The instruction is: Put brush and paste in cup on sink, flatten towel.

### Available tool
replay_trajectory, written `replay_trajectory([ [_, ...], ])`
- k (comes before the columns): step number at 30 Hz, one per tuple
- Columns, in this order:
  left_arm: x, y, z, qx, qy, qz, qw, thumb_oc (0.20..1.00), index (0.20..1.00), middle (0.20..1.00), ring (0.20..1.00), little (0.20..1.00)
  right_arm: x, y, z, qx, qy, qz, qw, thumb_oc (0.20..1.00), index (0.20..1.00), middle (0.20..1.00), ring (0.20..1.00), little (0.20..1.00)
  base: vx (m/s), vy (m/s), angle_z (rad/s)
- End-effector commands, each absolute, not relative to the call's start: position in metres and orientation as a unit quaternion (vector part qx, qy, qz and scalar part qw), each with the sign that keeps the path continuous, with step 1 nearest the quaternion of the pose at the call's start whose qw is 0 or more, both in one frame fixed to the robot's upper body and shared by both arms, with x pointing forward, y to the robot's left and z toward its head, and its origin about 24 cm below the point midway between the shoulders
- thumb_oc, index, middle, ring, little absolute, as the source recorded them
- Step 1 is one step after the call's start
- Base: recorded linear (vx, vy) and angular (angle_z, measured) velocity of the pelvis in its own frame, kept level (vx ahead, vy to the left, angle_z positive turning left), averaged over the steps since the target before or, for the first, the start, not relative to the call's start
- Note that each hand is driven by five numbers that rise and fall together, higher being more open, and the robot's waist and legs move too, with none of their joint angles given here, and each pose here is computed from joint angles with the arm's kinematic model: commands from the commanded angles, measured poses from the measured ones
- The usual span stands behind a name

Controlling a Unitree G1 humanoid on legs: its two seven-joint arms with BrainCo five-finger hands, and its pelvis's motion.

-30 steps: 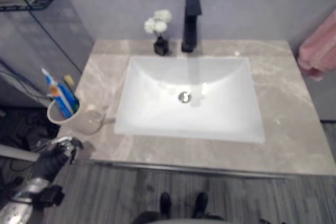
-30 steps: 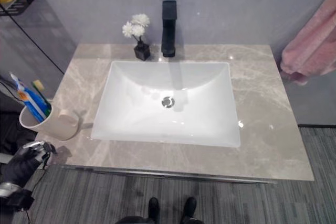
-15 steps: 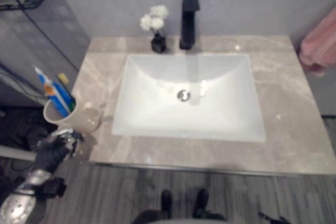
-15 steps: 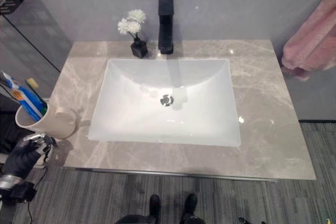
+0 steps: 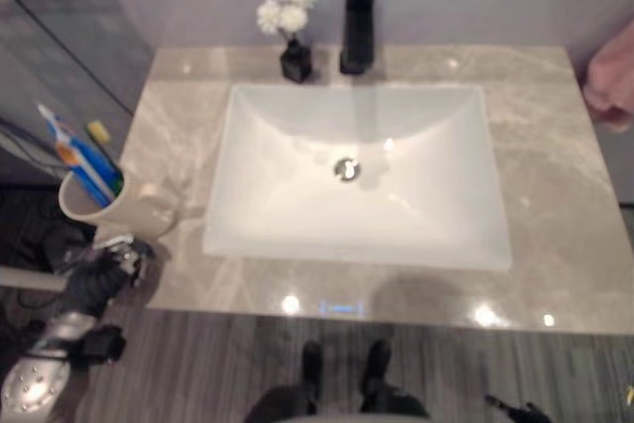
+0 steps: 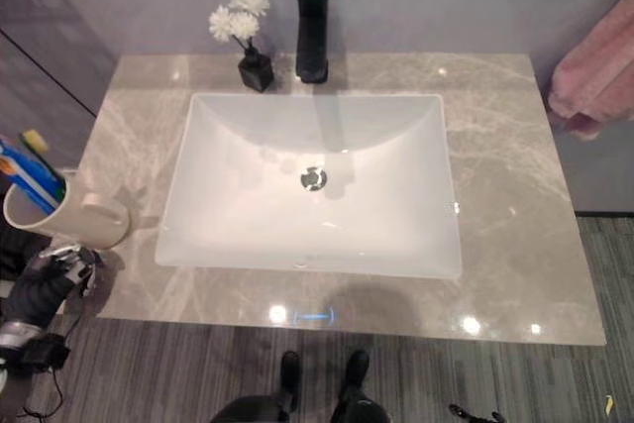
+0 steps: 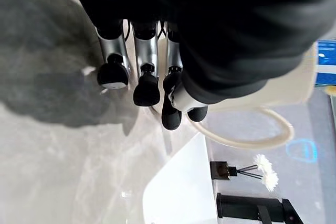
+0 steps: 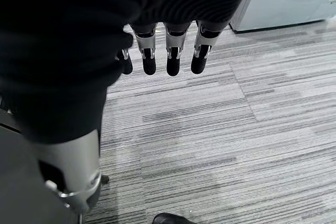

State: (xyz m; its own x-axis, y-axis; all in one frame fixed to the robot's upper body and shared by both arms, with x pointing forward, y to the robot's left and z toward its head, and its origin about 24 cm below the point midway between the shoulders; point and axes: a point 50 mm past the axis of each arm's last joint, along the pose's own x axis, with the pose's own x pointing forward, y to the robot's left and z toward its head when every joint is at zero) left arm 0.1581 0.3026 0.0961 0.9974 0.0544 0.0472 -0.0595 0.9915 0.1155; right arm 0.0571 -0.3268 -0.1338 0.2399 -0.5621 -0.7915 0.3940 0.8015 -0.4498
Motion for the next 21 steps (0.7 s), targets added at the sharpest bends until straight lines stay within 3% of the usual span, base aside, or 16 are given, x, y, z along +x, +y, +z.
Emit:
replay_trajectory([
  [1,0.163,0.318,0.130,0.121,-0.096,0.055,0.987,0.200,0.200,0.200,0.200,0.200,0.072,-0.328,-0.130,-0.092,0.523,-0.299,0.793,1.000,1.000,1.000,1.000,1.000,0.05,0.014,0.00],
  [21,0.190,0.331,0.178,0.225,-0.164,0.062,0.959,0.200,0.200,0.200,0.200,0.200,0.087,-0.330,-0.126,-0.098,0.505,-0.285,0.809,1.000,1.000,1.000,1.000,1.000,0.02,0.015,-0.04],
])
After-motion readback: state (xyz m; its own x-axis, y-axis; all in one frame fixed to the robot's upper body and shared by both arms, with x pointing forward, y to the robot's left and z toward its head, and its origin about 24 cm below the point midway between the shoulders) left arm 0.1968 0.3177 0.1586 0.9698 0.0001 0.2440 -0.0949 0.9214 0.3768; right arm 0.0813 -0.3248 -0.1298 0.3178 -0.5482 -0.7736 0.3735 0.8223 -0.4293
